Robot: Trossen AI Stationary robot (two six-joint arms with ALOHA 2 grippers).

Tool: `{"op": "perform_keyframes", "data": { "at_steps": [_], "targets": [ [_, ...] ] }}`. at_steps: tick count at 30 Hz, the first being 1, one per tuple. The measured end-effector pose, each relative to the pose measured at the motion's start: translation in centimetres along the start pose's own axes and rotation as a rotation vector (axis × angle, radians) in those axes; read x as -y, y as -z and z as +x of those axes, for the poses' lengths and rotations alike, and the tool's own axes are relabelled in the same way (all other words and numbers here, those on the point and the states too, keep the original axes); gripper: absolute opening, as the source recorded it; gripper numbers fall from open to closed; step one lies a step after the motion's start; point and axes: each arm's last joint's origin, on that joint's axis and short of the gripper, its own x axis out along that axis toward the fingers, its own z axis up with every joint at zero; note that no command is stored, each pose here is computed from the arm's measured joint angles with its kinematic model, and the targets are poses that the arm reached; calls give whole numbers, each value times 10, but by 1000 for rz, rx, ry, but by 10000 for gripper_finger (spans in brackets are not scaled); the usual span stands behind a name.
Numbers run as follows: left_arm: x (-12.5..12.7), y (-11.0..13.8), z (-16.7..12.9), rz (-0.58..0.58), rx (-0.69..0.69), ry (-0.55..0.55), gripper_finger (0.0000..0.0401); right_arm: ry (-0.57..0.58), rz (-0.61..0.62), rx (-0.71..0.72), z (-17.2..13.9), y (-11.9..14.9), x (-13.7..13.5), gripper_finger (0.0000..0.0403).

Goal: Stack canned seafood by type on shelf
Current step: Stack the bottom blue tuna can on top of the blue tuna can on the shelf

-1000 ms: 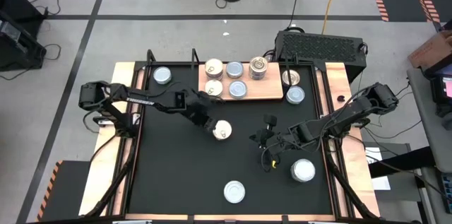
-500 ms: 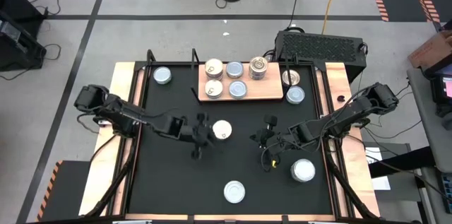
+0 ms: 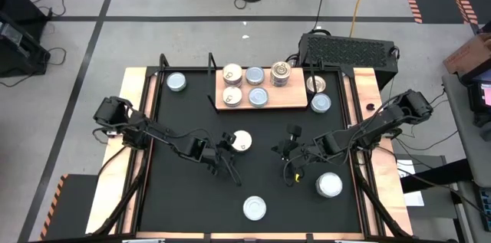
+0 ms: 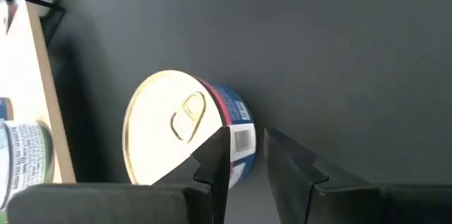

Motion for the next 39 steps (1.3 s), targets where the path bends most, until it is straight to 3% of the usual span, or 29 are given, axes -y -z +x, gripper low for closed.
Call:
{"op": "perform_keyframes", "data": {
  "at_steps": [22, 31, 39],
  "targets": [
    [2, 6, 14, 2, -73, -48, 89, 0, 6, 2, 0, 0, 0, 0],
    [1, 8, 14, 10, -130, -121, 9, 0, 6, 1, 0, 0, 0, 0],
    [-1, -1, 11, 12, -114, -135, 3, 0, 5, 1, 0, 0, 0, 0]
  ]
}}
